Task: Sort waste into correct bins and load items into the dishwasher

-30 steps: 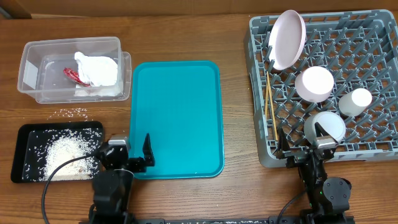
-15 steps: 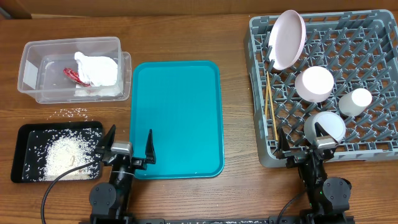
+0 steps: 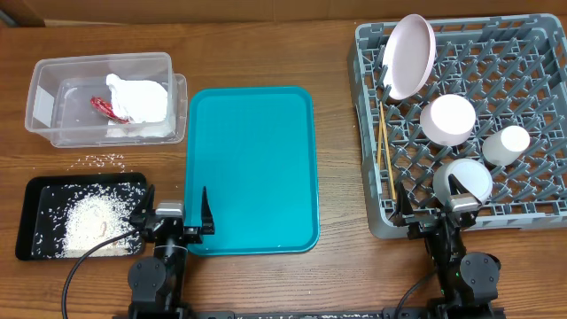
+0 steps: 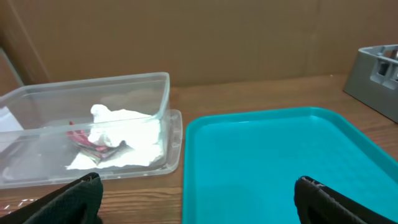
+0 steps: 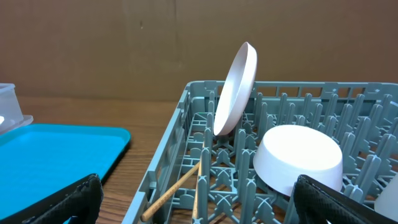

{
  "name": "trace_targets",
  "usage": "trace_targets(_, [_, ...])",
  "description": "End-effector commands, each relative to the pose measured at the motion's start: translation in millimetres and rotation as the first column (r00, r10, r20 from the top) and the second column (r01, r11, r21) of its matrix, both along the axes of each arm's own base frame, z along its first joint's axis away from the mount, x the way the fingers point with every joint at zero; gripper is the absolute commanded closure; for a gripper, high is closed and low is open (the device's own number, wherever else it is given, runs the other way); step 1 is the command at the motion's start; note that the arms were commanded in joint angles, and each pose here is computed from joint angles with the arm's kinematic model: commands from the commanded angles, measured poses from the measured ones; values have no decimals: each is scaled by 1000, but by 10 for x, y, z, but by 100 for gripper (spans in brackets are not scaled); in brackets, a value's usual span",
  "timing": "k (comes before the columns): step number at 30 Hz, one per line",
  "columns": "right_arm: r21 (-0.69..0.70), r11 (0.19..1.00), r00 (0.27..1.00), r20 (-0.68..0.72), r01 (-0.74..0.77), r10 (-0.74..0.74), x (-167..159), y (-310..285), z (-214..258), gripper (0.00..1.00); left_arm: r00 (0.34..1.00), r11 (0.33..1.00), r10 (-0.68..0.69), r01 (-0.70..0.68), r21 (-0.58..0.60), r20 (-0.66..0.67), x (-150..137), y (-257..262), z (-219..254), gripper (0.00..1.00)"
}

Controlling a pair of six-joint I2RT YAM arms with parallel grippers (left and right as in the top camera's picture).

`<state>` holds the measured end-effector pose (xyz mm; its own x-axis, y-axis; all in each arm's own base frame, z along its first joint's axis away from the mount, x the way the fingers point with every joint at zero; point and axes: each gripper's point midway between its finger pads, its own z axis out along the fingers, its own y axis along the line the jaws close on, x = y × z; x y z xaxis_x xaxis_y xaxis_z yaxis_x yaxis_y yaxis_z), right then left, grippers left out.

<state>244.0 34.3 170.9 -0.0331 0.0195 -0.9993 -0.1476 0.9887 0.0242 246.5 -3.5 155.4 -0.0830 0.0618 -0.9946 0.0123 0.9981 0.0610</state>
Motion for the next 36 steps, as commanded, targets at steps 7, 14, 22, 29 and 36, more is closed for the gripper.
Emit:
trace_targets(7, [-3,1000,1000,7,13,-12,4,-24,-12,0,999,999,40,-40,17,12,-5,81,18,0])
trace_targets(14, [-3,1000,1000,7,12,-12,4,-23,-12,0,998,998,64,-64,16,12,-7,153,16,0])
trace_targets(22, [-3,1000,1000,6,13,-12,4,-24,-13,0,998,995,70,-69,-74,10,-7,150,14,0])
trace_targets(29, [-3,1000,1000,7,13,-12,4,-24,-12,0,998,995,70,-69,-74,10,-7,150,13,0])
trace_targets(36, [-3,1000,1000,6,13,-12,4,-24,-13,0,997,995,70,-69,-74,10,-7,151,13,0])
